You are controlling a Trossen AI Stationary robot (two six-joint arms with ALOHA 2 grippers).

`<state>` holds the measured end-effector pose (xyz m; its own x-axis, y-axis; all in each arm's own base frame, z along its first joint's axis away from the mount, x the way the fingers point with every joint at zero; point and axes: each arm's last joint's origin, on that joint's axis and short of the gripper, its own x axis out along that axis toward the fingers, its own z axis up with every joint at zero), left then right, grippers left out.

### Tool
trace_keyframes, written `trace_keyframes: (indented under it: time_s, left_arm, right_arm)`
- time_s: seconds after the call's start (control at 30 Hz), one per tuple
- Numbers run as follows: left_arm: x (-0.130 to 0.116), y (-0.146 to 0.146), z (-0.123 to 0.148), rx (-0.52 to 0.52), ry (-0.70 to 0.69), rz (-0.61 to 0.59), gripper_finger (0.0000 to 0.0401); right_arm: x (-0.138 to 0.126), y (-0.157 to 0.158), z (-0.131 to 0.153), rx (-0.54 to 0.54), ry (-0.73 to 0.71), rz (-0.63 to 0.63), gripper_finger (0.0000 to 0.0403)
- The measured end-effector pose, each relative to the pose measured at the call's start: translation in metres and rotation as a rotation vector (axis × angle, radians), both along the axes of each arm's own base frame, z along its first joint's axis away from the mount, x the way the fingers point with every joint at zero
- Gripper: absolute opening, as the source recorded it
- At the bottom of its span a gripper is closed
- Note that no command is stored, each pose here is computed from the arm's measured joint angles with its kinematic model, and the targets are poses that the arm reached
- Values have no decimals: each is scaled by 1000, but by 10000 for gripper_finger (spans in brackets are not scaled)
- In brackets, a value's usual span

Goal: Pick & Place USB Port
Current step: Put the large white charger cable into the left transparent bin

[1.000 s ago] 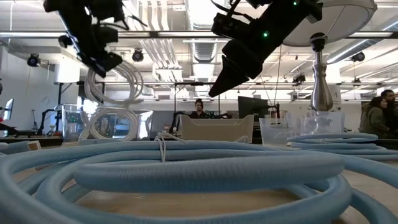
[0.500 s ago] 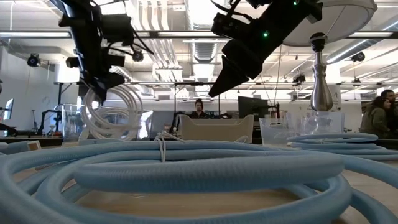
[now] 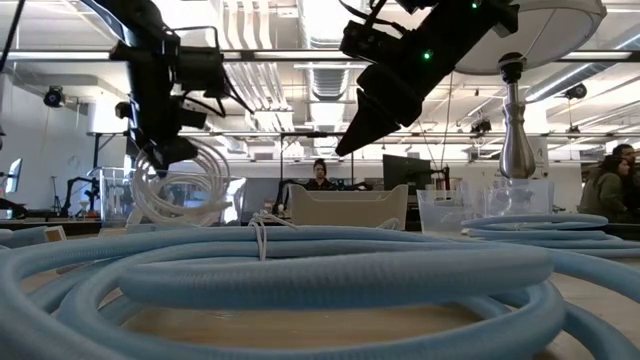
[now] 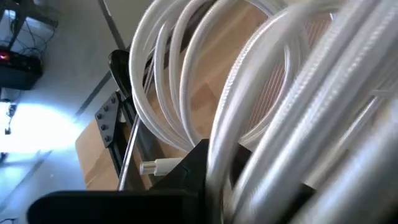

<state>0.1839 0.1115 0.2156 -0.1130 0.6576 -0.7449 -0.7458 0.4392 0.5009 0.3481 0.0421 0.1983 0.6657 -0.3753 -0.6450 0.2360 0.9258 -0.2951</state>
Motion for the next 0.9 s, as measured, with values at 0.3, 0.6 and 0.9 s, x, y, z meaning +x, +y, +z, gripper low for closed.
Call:
trace_keyframes:
  time_s: [0.3,0.6,0.9]
  left_arm:
    - [4,4,-10,34,80,18,120]
    - [4,5,-10,11,145,-10,200]
    - [0,3,16,48,171,-9,243]
  right_arm:
    - [0,0,0,3,-1,-2,179]
    - [0,0,0,18,-9,-15,181]
    - [0,0,-1,20,-8,-15,176]
